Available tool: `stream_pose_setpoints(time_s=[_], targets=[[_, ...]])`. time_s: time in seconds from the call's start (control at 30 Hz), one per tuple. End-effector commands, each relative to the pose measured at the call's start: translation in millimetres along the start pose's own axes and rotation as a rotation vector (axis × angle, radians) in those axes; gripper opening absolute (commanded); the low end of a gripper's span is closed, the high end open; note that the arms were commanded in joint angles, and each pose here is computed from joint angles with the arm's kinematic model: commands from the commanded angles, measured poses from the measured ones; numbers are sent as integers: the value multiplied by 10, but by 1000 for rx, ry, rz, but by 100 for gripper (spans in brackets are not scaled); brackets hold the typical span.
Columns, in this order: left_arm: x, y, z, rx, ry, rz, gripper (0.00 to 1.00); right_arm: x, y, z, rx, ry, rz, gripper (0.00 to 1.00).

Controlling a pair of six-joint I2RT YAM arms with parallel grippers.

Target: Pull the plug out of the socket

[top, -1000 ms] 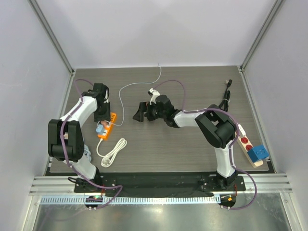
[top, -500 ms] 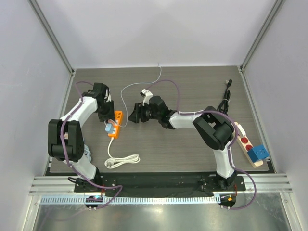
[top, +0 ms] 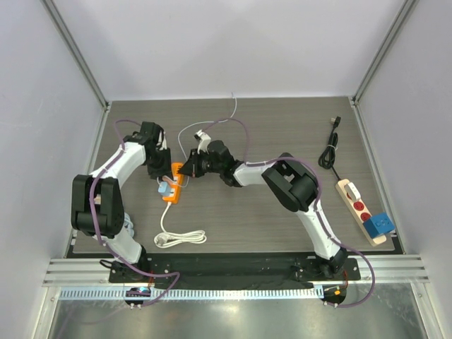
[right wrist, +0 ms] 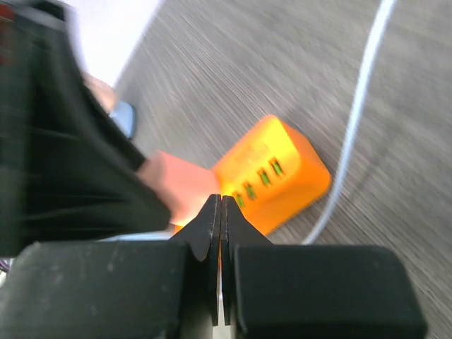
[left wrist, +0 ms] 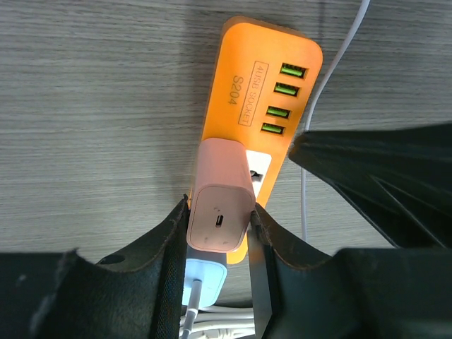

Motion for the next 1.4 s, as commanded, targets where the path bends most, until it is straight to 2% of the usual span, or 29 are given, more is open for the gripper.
stream_pose_setpoints(time_s=[0.0,0.37,0.57,0.73,0.93,1.23,1.37], targets=[[69,-64,11,13,-12,19,0,-94,123,-21,-3,0,-72,1],[98,-54,-6,18,-41,-18,0,-205,36,82,23,31,-2,1],[218,-73,-72,29,-119,-17,0,-197,-250,379,-107,72,85,1],[371,-18,-113,29,-198,-80,0,-163,-318,408,-129,44,153,1],[403,-38,-143,28,-215,-65,0,-262,-418,584,-207,108,142,1],[618,31,-275,51,-305,-150,0,-299,-278,319,-131,55,132,1],[932,53,-436,79,-377,-209,0,-302,-48,-52,-155,24,17,1]])
Point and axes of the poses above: each gripper's point midway between its finger pads, its own x axis back along the fingers, its own y axis along the line the jaws close on, z = x × y, the point moved 7 cm from there along x, back along the fingers, and after that the axes turned 13 degrees about -x, right-handed, at the moved point
